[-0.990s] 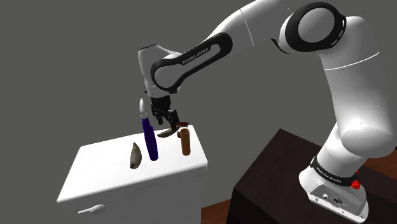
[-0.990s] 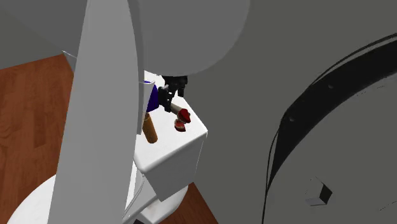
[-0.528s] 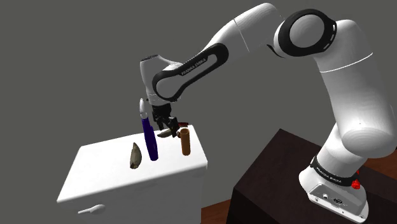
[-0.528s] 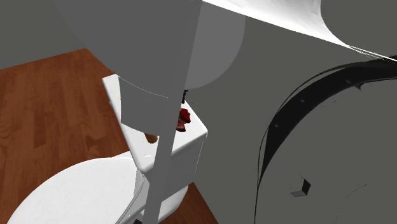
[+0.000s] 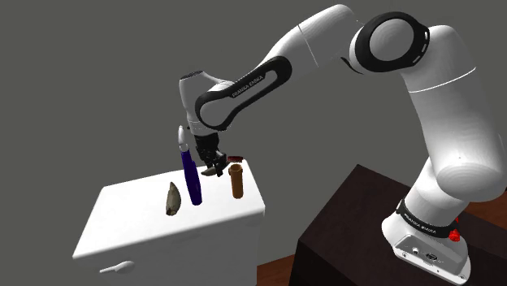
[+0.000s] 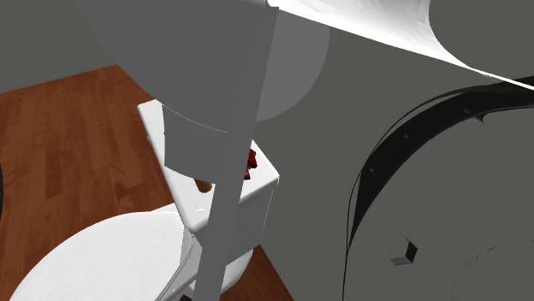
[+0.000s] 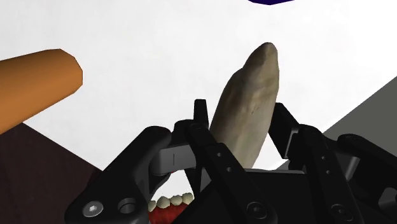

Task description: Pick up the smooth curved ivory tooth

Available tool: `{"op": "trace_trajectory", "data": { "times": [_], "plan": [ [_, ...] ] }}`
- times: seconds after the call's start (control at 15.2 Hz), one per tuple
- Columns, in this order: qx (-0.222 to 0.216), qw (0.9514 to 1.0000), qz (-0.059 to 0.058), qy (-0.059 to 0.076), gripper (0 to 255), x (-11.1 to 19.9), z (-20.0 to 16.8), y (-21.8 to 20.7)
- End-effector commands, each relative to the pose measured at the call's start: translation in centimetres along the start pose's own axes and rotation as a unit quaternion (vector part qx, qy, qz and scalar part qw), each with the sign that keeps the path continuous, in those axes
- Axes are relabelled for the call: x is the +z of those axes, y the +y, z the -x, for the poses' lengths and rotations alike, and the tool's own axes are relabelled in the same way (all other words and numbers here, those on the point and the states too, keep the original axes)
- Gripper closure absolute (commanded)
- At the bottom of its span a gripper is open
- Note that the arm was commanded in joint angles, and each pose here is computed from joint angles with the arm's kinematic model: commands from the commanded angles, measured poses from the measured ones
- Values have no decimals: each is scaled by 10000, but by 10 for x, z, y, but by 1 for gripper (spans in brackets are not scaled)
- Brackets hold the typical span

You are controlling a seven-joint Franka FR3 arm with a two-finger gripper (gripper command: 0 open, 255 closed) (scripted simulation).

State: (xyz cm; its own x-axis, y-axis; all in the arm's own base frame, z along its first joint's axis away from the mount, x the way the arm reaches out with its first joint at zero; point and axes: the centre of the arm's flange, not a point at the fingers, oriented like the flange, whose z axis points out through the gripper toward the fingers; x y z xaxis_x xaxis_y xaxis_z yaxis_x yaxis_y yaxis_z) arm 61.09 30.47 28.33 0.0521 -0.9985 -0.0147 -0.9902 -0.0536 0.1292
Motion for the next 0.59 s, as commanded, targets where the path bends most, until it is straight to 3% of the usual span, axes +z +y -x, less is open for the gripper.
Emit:
{"op": "trace_trajectory", "data": {
  "times": [0.0,0.53],
  "plan": [
    [0,10000,-1,0,255,0,0,0],
    [0,10000,-1,0,255,-31,1,4]
  ]
}}
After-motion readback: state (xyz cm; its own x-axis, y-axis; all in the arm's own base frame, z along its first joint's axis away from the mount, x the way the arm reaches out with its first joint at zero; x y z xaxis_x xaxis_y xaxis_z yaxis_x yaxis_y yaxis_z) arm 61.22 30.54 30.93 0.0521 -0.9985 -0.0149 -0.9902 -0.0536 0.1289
